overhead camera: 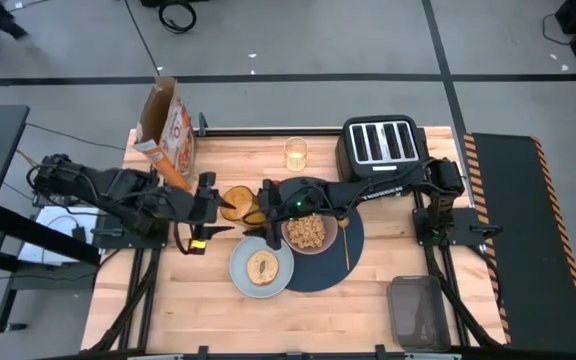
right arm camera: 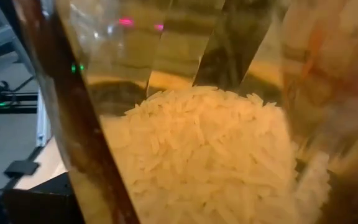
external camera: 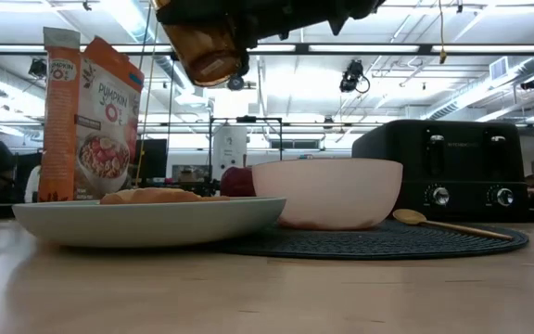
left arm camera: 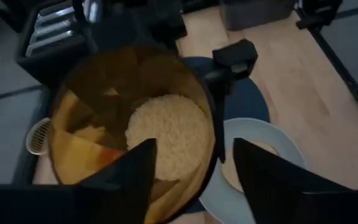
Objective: Arrange a breakfast setting
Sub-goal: Put the orange cup on the blue table mat to the top right of the pink bowl
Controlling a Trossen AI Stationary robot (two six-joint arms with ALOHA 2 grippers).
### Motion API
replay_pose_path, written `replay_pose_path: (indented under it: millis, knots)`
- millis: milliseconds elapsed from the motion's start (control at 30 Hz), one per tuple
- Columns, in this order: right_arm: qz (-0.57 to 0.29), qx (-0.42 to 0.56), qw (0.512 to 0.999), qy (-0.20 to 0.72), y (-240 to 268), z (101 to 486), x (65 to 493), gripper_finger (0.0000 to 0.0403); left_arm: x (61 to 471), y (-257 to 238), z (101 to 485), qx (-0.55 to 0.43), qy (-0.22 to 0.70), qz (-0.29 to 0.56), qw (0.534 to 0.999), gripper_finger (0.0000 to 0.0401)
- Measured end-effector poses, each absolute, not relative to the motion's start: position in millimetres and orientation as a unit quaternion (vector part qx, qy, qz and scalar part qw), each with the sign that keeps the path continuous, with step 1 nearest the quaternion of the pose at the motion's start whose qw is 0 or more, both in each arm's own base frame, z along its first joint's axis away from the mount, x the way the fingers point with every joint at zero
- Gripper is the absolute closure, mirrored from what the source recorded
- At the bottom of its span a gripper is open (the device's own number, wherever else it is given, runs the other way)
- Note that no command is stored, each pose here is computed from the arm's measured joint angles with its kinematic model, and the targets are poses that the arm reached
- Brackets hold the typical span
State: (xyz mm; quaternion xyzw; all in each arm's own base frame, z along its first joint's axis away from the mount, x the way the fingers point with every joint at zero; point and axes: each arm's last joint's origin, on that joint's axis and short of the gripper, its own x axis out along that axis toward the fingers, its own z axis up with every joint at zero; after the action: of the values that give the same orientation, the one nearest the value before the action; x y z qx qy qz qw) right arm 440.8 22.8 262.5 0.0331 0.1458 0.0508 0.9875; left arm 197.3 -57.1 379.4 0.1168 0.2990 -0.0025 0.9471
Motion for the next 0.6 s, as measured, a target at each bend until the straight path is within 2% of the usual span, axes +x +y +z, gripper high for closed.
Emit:
replay_pose_path:
  millis: [167, 267, 367, 600]
  knots:
    - [0.034, 0.022, 0.991, 0.127, 25, 261, 440, 0.0065, 198, -55, 380, 0.107, 0.297, -0.001, 0.949, 0.0254]
    - [0.017, 0.020, 0.993, 0.113, 26, 258, 439, 0.0065, 198, -56, 384, 0.109, 0.281, -0.004, 0.954, 0.0269]
    - [0.007, 0.024, 0.994, 0.106, 25, 254, 438, 0.0065, 195, -55, 388, 0.103, 0.265, -0.006, 0.959, 0.0258]
    - [-0.015, 0.013, 0.994, 0.104, 26, 254, 437, 0.0065, 179, -51, 397, 0.084, 0.244, -0.006, 0.966, 0.0178]
